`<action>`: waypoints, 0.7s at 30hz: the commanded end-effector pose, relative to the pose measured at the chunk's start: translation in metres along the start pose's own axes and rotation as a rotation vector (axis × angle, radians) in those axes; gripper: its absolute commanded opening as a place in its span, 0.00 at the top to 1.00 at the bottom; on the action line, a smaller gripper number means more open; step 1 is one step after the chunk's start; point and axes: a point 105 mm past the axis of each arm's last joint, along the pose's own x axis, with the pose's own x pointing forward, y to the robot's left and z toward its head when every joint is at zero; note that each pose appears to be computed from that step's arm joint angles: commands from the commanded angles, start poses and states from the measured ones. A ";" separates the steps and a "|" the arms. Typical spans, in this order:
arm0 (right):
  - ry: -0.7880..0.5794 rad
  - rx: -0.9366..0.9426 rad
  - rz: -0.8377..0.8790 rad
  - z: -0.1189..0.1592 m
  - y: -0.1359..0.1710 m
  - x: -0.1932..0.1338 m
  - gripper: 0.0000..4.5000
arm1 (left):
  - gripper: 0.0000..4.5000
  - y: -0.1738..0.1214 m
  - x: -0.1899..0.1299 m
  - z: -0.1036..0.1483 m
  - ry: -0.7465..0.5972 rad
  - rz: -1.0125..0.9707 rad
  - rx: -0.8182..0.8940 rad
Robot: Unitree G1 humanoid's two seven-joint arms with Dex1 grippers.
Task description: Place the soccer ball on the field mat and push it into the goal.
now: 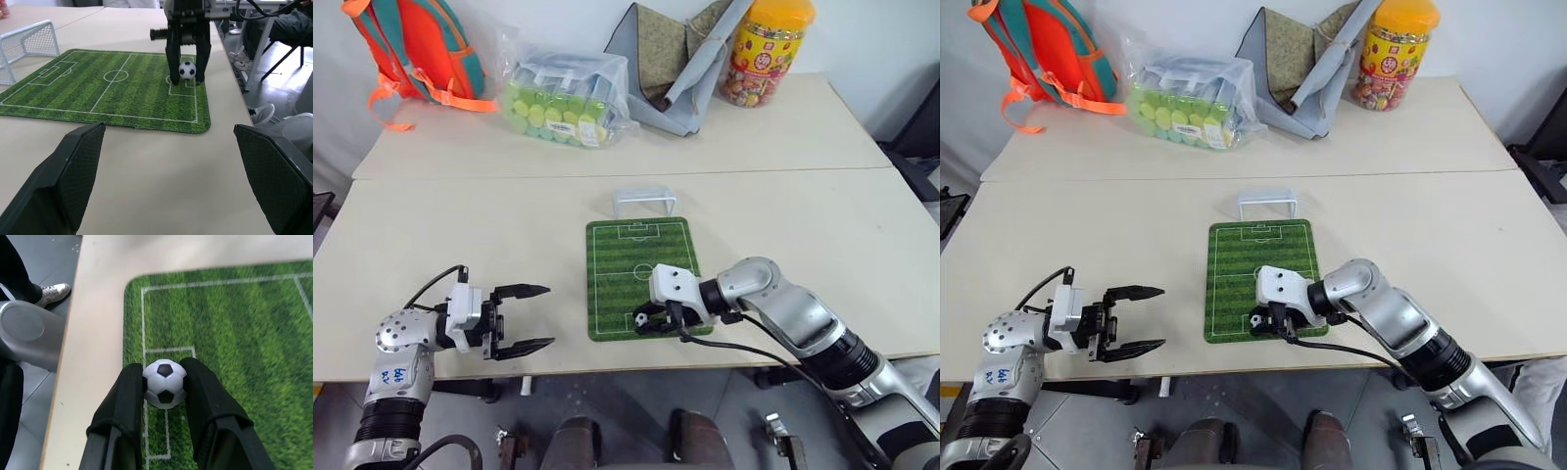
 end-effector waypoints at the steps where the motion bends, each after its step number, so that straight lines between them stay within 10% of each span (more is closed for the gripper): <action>1: 0.002 -0.039 0.005 0.001 0.000 -0.002 0.81 | 0.00 0.001 -0.001 0.007 -0.019 0.018 0.032; 5: 0.006 -0.043 0.001 -0.001 0.000 -0.001 0.81 | 0.00 0.002 -0.001 0.008 -0.020 0.026 0.034; 11: -0.015 -0.052 -0.007 0.002 0.000 -0.003 0.36 | 0.00 0.005 0.001 0.009 -0.024 0.033 0.038; 21: -0.058 -0.085 -0.046 0.021 -0.009 -0.012 0.36 | 0.00 0.010 0.007 0.010 -0.039 0.038 0.043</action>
